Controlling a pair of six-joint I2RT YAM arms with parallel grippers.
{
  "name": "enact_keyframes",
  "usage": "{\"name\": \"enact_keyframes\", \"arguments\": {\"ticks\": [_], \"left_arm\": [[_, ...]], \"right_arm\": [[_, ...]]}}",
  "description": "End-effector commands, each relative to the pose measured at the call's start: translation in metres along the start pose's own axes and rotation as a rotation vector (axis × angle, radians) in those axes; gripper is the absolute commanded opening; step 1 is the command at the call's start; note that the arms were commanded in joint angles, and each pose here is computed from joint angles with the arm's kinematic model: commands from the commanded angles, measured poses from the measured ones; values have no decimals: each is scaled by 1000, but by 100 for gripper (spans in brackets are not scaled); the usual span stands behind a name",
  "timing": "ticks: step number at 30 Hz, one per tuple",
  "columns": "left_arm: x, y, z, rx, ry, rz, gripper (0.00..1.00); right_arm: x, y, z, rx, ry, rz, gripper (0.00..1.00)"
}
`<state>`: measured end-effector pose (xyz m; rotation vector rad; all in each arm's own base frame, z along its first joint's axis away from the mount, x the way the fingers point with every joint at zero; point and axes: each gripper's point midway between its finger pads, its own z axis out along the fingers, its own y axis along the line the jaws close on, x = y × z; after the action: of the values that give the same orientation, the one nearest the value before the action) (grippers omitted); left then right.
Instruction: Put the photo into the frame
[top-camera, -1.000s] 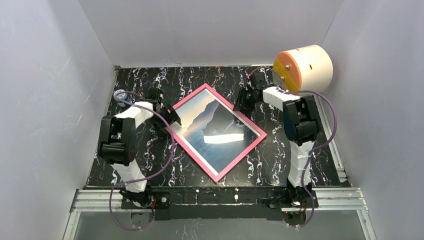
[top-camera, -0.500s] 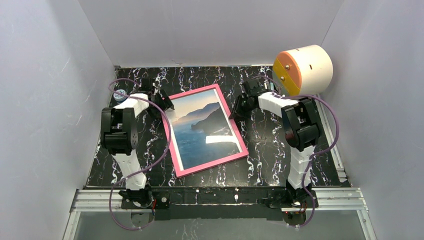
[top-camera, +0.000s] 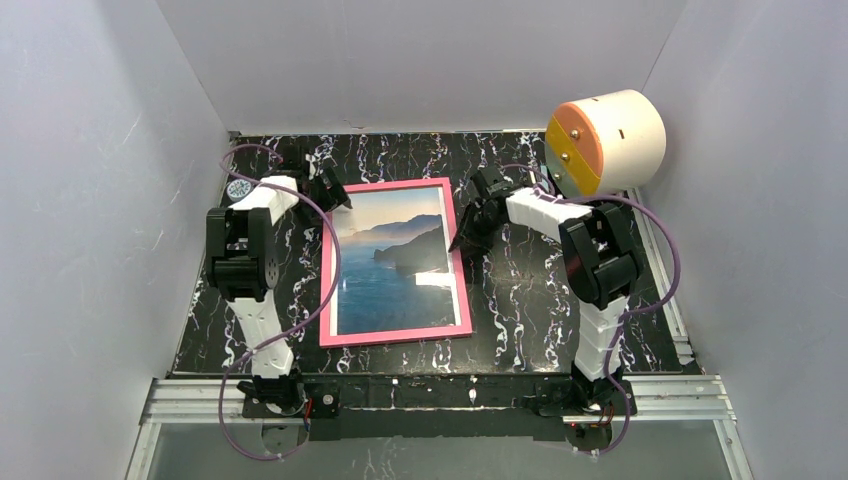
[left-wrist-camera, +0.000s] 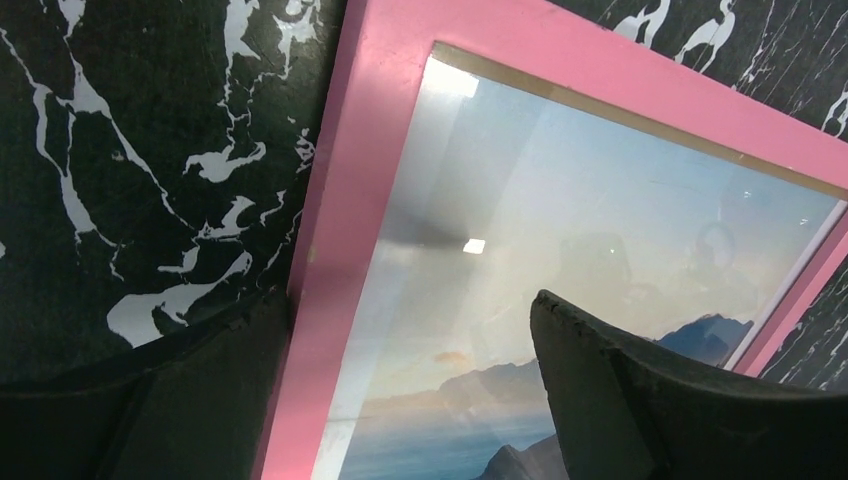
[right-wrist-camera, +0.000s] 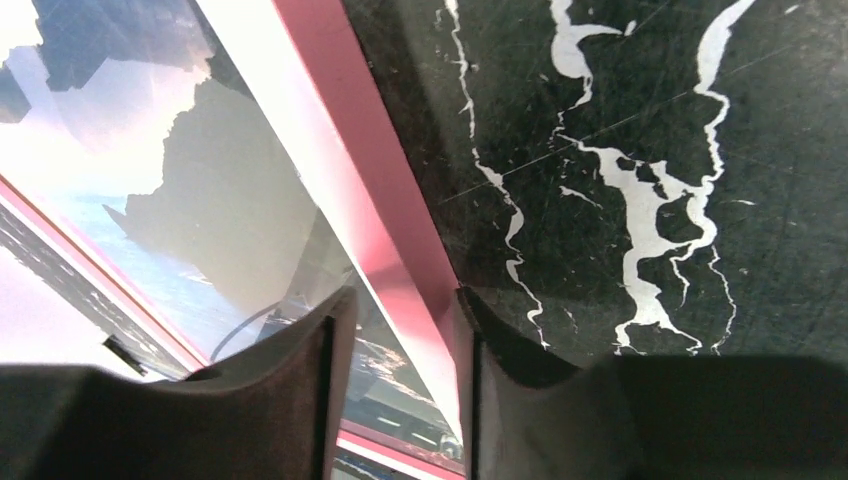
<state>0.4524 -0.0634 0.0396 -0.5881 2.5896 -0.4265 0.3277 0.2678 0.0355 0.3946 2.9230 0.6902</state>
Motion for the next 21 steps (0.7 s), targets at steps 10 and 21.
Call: {"name": "enact_keyframes", "arguments": {"ticks": [10, 21], "left_arm": [[-19, -11, -131, -104, -145, 105, 98], [1, 6, -291, -118, -491, 159, 98]], "right_arm": [[-69, 21, -154, 29, -533, -101, 71], [-77, -44, -296, 232, -1049, 8, 79]]}}
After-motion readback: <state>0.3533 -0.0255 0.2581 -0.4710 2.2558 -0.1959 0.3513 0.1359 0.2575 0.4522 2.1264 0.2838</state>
